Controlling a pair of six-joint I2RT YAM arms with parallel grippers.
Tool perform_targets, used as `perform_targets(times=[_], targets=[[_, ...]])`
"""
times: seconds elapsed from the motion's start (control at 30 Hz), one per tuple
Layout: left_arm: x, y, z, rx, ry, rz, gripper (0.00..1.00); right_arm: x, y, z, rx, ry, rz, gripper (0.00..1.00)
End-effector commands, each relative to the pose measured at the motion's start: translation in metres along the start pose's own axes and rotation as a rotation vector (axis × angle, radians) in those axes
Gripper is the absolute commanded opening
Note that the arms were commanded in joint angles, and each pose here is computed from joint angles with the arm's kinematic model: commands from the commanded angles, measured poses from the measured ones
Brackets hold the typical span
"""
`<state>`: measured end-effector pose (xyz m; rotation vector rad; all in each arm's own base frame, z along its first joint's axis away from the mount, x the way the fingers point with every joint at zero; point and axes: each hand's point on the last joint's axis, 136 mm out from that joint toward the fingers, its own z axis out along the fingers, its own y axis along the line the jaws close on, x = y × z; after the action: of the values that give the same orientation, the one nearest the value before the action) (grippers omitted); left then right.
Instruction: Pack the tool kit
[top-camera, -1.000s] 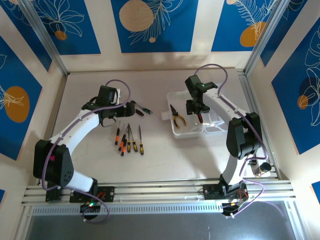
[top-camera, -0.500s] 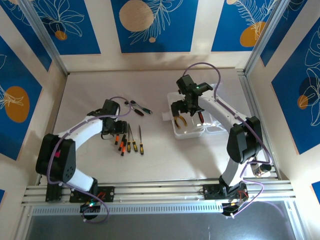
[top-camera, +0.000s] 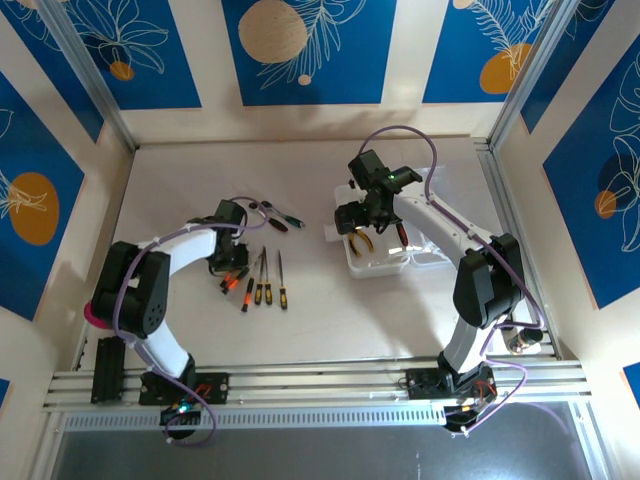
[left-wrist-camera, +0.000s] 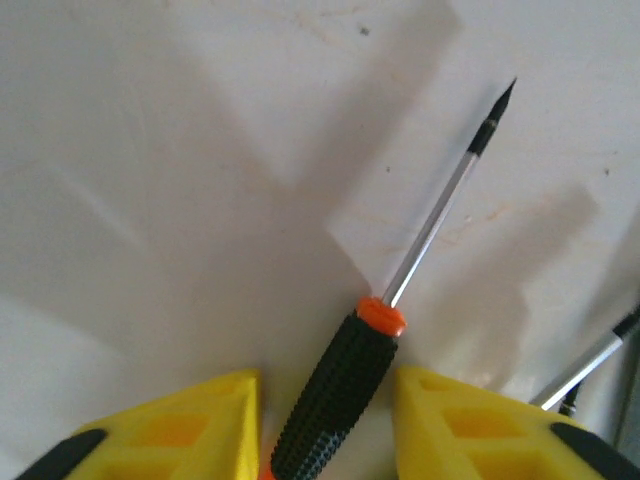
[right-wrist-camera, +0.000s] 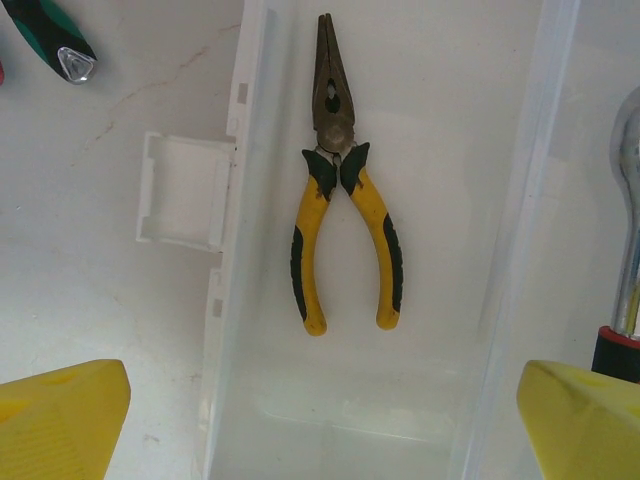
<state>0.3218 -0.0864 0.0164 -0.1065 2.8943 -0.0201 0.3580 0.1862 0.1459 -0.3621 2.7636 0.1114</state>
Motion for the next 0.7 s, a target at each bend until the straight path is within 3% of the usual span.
perform_targets(times=[0.0,0.37,0.53,0.67], targets=[[0.0,0.005,0.019,-0.031,0.017,0.001,0.29,-0.006,0.007,-0.016,-0.041,-0.042,-0.019,0.99],[-0.002,0.003,0.017,-0.025,0.021,0.011,0.0,-0.008,0.01,-0.017,-0.061,-0.045,-0.026,0.99],[-0.013,-0.001,-0.006,0.003,-0.022,0.012,0.0,-0.009,0.014,-0.024,-0.105,-0.071,-0.021,0.99],[-0.033,-0.015,-0.043,0.085,-0.101,0.02,0.0,-0.011,0.027,-0.036,-0.206,-0.119,-0.038,0.99]])
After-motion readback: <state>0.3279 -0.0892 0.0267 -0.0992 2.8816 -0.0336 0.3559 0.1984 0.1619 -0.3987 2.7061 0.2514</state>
